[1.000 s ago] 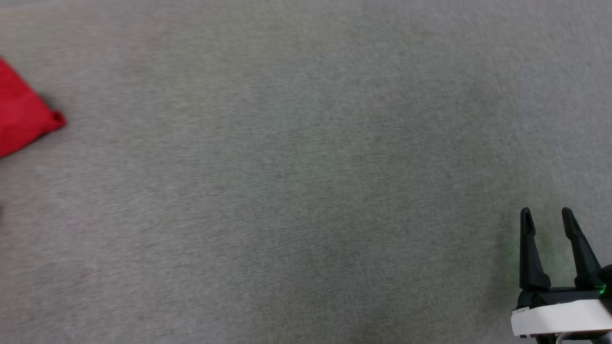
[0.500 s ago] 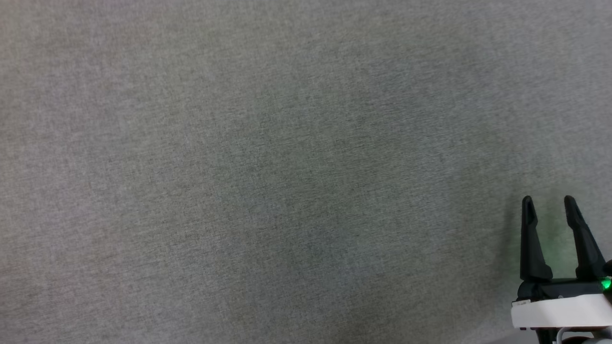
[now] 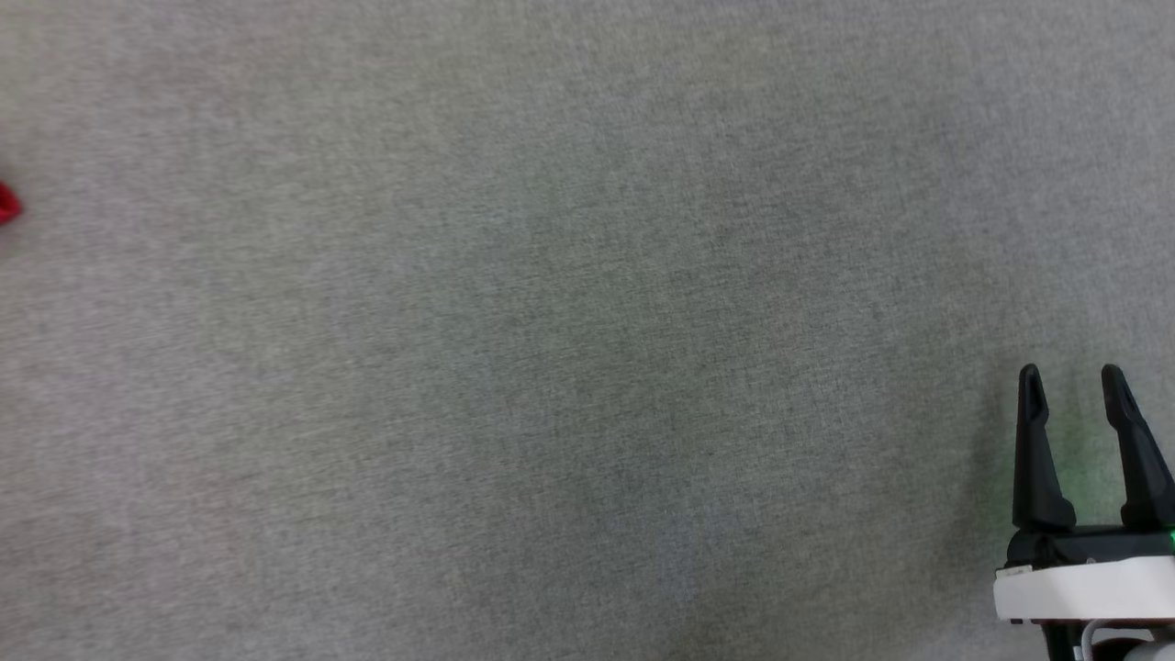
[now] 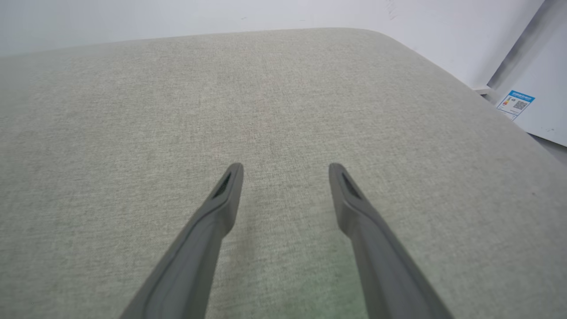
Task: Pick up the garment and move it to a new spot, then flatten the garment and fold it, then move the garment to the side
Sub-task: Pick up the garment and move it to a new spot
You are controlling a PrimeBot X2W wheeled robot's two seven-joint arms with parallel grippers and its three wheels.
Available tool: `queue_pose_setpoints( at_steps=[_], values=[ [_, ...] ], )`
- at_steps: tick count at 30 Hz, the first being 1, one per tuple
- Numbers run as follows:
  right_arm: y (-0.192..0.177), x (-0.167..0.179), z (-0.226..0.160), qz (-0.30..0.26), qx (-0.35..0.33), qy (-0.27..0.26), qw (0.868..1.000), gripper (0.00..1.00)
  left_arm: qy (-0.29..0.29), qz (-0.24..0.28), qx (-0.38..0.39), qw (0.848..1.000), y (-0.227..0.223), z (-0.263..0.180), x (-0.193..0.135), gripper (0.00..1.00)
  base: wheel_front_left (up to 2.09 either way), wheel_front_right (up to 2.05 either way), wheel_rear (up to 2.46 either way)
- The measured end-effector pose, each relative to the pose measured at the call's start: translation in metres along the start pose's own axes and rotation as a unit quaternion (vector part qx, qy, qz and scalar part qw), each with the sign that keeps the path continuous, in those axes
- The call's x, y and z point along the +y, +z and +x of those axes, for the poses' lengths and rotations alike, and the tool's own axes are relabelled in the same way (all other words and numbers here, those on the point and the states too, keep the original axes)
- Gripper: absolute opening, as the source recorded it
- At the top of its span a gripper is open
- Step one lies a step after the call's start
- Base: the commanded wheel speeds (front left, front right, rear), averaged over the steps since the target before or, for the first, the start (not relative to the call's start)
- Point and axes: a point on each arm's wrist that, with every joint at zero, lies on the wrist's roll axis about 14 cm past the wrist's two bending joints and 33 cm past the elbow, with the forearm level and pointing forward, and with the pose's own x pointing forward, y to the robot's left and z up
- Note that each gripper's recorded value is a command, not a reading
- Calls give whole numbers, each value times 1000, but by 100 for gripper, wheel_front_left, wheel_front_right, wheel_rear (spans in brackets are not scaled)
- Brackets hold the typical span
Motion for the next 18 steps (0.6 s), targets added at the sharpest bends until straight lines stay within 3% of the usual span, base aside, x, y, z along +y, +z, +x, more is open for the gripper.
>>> queue_pose_setpoints(
  at_steps=[5,11,18],
  values=[
    [7,5,-6,13,-11,9,1000,100,-15,41,-83,996,44,-48,2,0,0,0,0],
    [23,2,-16,32,-37,7,999,100,-26,99,-173,980,87,-134,12,0,0,0,0],
    [36,-2,-37,56,-60,5,997,100,-75,190,-289,935,124,-256,-26,0,0,0,0]
  ],
)
